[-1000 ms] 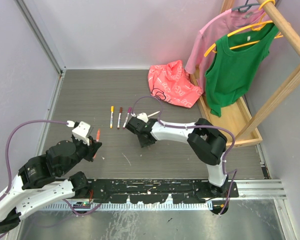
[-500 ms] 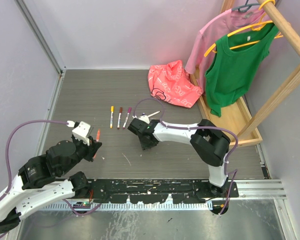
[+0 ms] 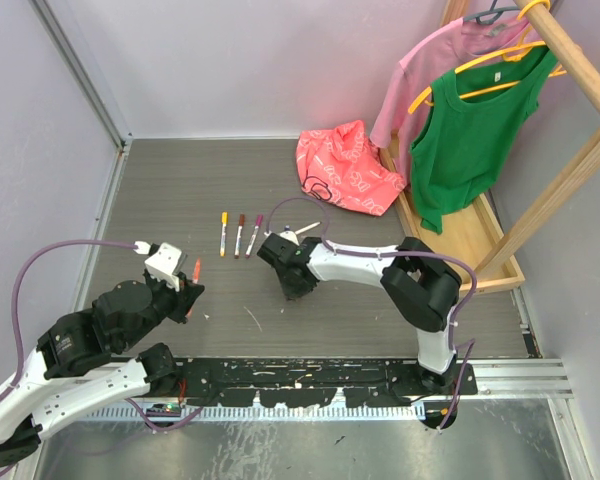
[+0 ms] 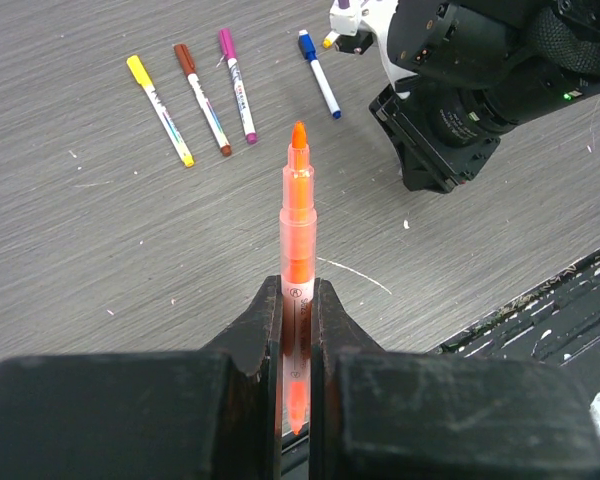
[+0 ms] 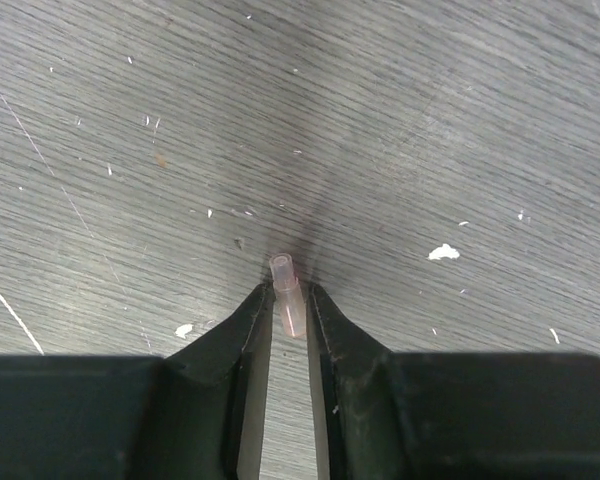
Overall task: Insert the pens into the pen caps
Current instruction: Insert the pen cap onto the pen.
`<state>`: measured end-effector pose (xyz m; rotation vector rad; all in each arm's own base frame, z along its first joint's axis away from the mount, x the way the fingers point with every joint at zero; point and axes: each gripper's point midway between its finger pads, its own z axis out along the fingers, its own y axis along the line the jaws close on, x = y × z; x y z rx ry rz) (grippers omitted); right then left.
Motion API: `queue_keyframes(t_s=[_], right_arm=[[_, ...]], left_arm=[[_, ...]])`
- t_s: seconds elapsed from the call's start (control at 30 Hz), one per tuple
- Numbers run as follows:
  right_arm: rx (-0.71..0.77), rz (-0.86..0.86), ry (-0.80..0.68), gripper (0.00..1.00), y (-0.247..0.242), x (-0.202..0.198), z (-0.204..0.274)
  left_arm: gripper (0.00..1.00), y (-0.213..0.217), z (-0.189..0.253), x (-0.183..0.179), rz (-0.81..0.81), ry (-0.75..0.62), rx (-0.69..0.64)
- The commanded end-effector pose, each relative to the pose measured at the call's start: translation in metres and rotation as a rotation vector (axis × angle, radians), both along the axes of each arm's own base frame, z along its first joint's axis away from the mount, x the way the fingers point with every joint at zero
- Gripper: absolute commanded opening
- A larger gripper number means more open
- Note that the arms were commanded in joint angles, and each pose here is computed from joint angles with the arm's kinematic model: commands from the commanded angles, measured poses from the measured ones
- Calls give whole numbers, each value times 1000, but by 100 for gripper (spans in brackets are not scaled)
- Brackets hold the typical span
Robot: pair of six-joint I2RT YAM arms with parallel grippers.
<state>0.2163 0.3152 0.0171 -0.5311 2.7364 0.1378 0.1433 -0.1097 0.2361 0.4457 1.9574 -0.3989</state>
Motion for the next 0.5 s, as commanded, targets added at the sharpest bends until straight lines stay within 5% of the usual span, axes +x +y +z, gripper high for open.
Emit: queue_keyframes(t_s=[0.0,0.3,0.47], right_arm=[[-24,16,41,24,-12,-7,-7],[58,44,-89,1,-5,14,38],[211,70,-280,0,8,34,114]], left_arm=[[0,-3,9,4,-3,-33,-19],[0,-7,7,4,-12,-24,-13],[0,-5,13,7,20,-35,-49]])
